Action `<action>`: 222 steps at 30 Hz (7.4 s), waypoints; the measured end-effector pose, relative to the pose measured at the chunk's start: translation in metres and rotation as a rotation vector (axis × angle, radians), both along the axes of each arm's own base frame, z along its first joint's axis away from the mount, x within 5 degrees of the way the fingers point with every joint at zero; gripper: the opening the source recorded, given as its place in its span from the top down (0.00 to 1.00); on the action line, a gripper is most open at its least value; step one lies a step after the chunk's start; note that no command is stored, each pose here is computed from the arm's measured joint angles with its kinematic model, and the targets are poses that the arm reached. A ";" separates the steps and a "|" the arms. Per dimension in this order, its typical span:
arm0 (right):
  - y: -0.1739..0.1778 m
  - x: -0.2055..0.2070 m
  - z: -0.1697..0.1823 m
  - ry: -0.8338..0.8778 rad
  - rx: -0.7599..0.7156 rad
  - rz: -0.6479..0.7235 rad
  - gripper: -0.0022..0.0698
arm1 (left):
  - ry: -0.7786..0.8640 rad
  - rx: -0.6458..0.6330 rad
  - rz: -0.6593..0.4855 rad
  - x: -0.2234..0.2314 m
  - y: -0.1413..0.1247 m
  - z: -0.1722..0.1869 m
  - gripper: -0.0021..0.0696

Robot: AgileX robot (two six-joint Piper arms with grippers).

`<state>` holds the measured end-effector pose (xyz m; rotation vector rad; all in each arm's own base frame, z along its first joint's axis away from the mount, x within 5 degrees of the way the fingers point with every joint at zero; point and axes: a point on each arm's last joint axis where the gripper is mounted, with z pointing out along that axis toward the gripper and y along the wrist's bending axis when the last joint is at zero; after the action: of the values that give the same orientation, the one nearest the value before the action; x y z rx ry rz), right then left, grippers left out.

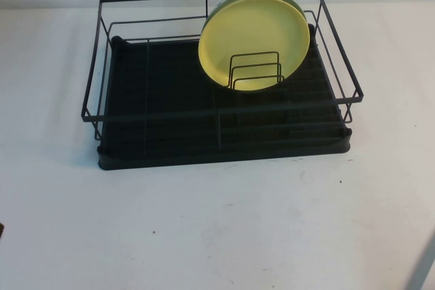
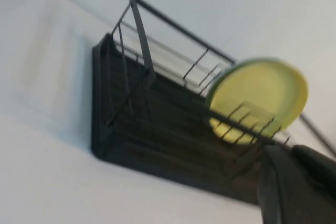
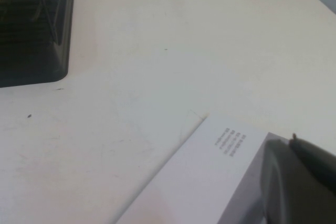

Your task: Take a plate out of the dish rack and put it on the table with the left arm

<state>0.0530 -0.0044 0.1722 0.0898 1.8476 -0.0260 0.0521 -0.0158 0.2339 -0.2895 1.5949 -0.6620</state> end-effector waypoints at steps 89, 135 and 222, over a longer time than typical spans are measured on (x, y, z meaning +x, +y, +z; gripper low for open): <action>0.000 0.000 0.000 0.000 0.004 0.001 1.00 | -0.363 1.357 -0.486 0.357 -0.255 0.064 0.48; 0.000 0.000 0.000 0.000 0.004 0.001 1.00 | -0.381 1.327 -0.397 0.371 -0.259 0.050 0.50; 0.000 0.000 0.000 0.000 0.004 0.001 1.00 | -0.216 1.213 -0.478 0.381 -0.252 0.030 0.55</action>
<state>0.0530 -0.0042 0.1722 0.0913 1.8476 -0.0211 0.4328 -0.2679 0.2641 1.0394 1.5862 0.0232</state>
